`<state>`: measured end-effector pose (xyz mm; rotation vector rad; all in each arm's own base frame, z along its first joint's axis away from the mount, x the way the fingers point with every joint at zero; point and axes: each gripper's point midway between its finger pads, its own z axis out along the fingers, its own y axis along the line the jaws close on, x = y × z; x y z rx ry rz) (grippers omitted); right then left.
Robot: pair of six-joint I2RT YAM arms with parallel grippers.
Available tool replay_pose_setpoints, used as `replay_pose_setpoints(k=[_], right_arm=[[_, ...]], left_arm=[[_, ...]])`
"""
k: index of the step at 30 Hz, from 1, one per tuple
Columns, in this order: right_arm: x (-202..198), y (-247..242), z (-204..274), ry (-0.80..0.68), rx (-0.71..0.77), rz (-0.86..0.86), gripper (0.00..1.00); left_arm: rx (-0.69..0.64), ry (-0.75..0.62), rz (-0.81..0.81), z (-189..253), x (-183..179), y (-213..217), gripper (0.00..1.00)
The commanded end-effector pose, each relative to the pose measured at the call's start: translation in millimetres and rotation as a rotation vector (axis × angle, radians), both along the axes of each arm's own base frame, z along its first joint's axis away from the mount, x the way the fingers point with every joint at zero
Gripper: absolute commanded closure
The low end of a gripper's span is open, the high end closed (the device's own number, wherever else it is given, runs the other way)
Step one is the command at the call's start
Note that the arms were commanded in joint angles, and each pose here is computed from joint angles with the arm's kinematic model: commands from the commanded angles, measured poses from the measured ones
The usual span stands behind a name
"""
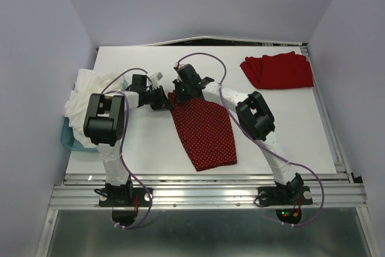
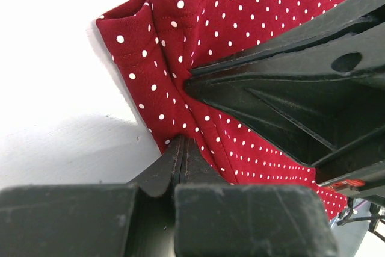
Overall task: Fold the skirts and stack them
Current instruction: Fold the skirt
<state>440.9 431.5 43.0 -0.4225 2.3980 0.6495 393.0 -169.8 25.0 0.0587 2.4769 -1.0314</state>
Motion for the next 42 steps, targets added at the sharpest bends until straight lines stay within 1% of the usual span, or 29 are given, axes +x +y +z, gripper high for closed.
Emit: replay_pose_setpoints(k=[1,3,7,13,25,28,29,31,32,34,35,37,38,40,41,42], right_arm=[[5.1,19.4,69.1,-0.083,0.114,0.028,0.99],[0.3,23.0,81.4,-0.076,0.151,0.041,0.99],[-4.2,25.0,86.1,-0.058,0.175,0.045,0.99],[-15.2,27.5,73.4,0.006,0.194,0.058,0.99],[-12.3,31.0,45.6,0.038,0.179,0.05,0.99],[-9.8,30.2,39.1,0.032,0.163,0.049,0.99],[-9.4,29.7,37.1,0.03,0.158,0.05,0.99],[-8.6,29.8,37.2,0.024,0.155,0.053,0.99],[-9.5,30.1,36.8,0.029,0.158,0.054,0.96],[-11.4,32.1,40.1,0.032,0.17,0.067,0.89],[-11.7,33.2,45.4,0.028,0.178,0.073,0.82],[-14.1,35.5,53.8,0.023,0.194,0.095,0.75],[-14.4,36.5,67.4,0.006,0.209,0.104,0.66],[-19.3,39.2,86.4,-0.009,0.238,0.141,0.57],[-17.6,35.3,108.6,-0.039,0.261,0.15,0.48],[-21.1,34.7,119.4,-0.054,0.269,0.173,0.44]], left_arm=[[0.013,-0.007,0.007,-2.3,4.1,3.2,1.0],[0.015,-0.008,0.01,-2.4,4.3,4.2,1.0],[0.022,-0.01,0.011,-2.9,4.8,5.1,1.0],[0.021,-0.007,0.01,-3.5,4.2,5.0,1.0],[0.025,-0.017,0.01,-0.7,5.1,6.1,1.0],[0.034,-0.03,0.013,7.1,4.8,11.0,0.95],[0.038,-0.035,0.011,10.1,5.2,12.5,0.9],[0.042,-0.044,0.005,18.7,3.1,18.6,0.86],[0.042,-0.033,0.003,21.7,-0.3,22.6,0.82],[0.045,-0.063,-0.015,32.2,-2.0,25.9,0.77],[0.04,-0.081,-0.023,43.8,-4.9,27.3,0.73],[0.042,-0.106,-0.02,56.0,-5.6,33.7,0.69],[0.05,-0.117,-0.033,63.0,-9.7,36.1,0.68],[0.058,-0.132,-0.042,72.4,-11.1,40.0,0.68],[0.077,-0.143,-0.057,77.1,-15.5,42.1,0.68],[0.092,-0.15,-0.057,79.7,-16.5,44.1,0.68]])
